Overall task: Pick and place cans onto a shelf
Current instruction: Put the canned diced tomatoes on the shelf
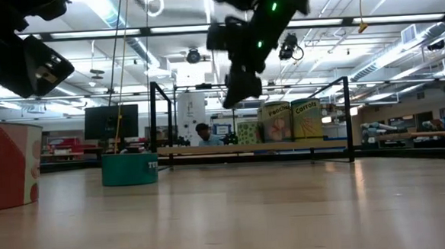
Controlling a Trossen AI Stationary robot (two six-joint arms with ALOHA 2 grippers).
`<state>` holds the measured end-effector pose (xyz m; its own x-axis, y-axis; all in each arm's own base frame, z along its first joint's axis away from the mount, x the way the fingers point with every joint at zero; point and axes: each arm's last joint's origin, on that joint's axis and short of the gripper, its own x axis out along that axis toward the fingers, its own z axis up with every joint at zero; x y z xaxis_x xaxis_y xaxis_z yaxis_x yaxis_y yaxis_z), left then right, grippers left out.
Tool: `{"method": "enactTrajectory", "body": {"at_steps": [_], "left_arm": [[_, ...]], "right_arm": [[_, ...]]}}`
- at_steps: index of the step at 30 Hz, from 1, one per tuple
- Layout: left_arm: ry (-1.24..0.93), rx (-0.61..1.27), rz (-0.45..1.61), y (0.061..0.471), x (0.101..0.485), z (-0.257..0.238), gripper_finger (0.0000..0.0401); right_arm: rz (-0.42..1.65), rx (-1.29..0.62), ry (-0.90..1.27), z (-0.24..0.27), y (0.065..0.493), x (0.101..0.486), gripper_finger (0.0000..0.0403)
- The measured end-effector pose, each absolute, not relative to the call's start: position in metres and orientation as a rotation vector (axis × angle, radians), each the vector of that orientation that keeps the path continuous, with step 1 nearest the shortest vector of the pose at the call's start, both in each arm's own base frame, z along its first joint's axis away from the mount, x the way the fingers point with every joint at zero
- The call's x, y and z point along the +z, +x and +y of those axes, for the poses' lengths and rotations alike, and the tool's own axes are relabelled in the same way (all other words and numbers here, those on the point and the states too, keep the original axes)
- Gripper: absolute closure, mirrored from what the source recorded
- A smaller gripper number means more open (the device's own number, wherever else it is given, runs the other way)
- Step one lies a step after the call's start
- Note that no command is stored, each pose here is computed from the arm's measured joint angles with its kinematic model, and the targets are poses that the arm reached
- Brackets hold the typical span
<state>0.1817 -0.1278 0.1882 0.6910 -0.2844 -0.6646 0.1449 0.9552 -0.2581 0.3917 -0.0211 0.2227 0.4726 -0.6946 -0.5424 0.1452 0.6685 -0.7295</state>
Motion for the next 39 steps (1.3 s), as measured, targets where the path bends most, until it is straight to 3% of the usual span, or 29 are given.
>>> {"method": "enactTrajectory", "body": {"at_steps": [4, 8, 17, 27, 39], "left_arm": [[-0.195, -0.238, 0.844, 0.181, 0.196, -0.129, 0.0257], [-0.206, -0.263, 0.913, 0.178, 0.201, -0.132, 0.0257], [-0.332, -0.179, 1.078, 0.154, 0.197, -0.15, 0.0257], [-0.301, -0.105, 1.135, 0.161, 0.15, -0.169, 0.0257], [-0.062, -0.082, 0.775, 0.239, 0.122, -0.147, 0.0257]], "right_arm": [[0.872, -0.318, -0.611, 0.017, 0.393, 0.226, 0.0045], [0.842, -0.216, -0.607, 0.046, 0.391, 0.225, 0.0045], [0.825, -0.23, -0.605, 0.066, 0.388, 0.225, 0.0045], [0.827, -0.251, -0.589, 0.063, 0.388, 0.225, 0.0045], [0.899, -0.293, -0.54, 0.063, 0.378, 0.224, 0.0045]]}}
